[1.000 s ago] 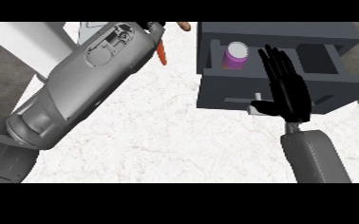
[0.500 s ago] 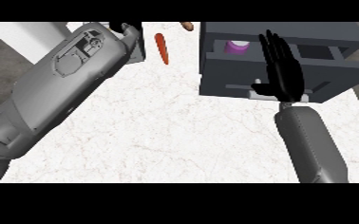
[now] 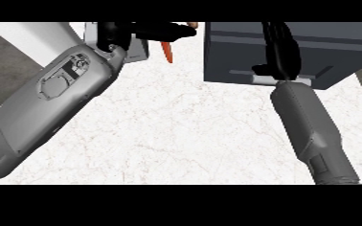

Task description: Pick up the can, place it into the drawer and close the drawer

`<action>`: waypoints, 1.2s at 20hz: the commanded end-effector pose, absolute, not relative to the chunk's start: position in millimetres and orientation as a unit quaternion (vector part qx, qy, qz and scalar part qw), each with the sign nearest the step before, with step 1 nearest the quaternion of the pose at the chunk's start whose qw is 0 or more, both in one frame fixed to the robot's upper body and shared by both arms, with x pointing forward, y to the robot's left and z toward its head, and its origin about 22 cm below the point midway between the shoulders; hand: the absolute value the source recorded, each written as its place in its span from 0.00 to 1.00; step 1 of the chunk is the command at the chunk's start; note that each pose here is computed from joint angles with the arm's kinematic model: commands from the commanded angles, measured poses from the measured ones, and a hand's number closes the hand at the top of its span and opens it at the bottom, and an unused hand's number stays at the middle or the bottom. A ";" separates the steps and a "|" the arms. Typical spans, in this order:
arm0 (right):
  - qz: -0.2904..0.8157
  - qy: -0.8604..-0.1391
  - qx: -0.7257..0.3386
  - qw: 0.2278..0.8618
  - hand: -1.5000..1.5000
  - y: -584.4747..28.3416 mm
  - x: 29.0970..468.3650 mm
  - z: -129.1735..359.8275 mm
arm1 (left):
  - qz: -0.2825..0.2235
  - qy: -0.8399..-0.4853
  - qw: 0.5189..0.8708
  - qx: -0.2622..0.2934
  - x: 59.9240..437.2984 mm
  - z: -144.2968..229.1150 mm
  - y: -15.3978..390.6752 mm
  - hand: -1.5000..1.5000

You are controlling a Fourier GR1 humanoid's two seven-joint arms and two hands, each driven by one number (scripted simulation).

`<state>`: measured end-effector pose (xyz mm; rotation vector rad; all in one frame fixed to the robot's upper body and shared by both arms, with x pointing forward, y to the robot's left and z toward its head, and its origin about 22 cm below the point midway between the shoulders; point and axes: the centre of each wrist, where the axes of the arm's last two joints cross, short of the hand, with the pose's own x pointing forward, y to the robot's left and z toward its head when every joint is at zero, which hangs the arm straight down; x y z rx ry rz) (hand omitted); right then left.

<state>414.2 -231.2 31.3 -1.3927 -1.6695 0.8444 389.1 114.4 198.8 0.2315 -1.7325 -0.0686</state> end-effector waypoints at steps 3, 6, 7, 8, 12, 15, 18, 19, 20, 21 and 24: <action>0.334 -0.665 -0.540 0.393 0.00 -213.8 436.9 46.0 | -0.031 -0.756 0.646 0.099 378.2 188.2 124.6 0.00; 0.328 -0.657 -0.551 0.397 0.00 -221.1 441.6 52.1 | -0.037 -0.761 0.641 0.095 369.1 186.7 141.7 0.00; 0.325 -0.658 -0.552 0.395 0.00 -208.1 445.0 56.2 | -0.033 -0.764 0.638 0.092 374.1 202.0 139.1 0.00; 0.319 -0.655 -0.556 0.400 0.00 -216.5 444.9 55.8 | -0.038 -0.753 0.650 0.096 364.8 189.4 134.0 0.00; 0.316 -0.661 -0.548 0.403 0.00 -220.3 454.5 76.1 | -0.043 -0.755 0.646 0.102 359.2 164.8 137.1 0.00; 0.315 -0.662 -0.545 0.407 0.00 -207.2 461.7 92.2 | -0.039 -0.757 0.644 0.103 360.9 171.2 158.6 0.00; 0.306 -0.676 -0.540 0.397 0.00 -216.8 465.1 104.2 | -0.031 -0.758 0.642 0.107 368.3 182.0 156.5 0.00; 0.327 -0.677 -0.523 0.402 0.00 -193.3 460.9 86.8 | -0.039 -0.756 0.646 0.104 359.9 172.2 145.6 0.00; 0.316 -0.681 -0.523 0.404 0.00 -203.1 463.7 96.0 | -0.047 -0.762 0.639 0.098 354.2 162.3 147.9 0.00; 0.309 -0.689 -0.518 0.403 0.00 -196.6 461.9 90.1 | -0.038 -0.759 0.643 0.094 357.4 163.8 146.5 0.00; 0.259 -0.729 -0.477 0.416 0.00 -185.2 461.5 90.5 | -0.039 -0.761 0.638 0.107 354.6 158.2 165.2 0.00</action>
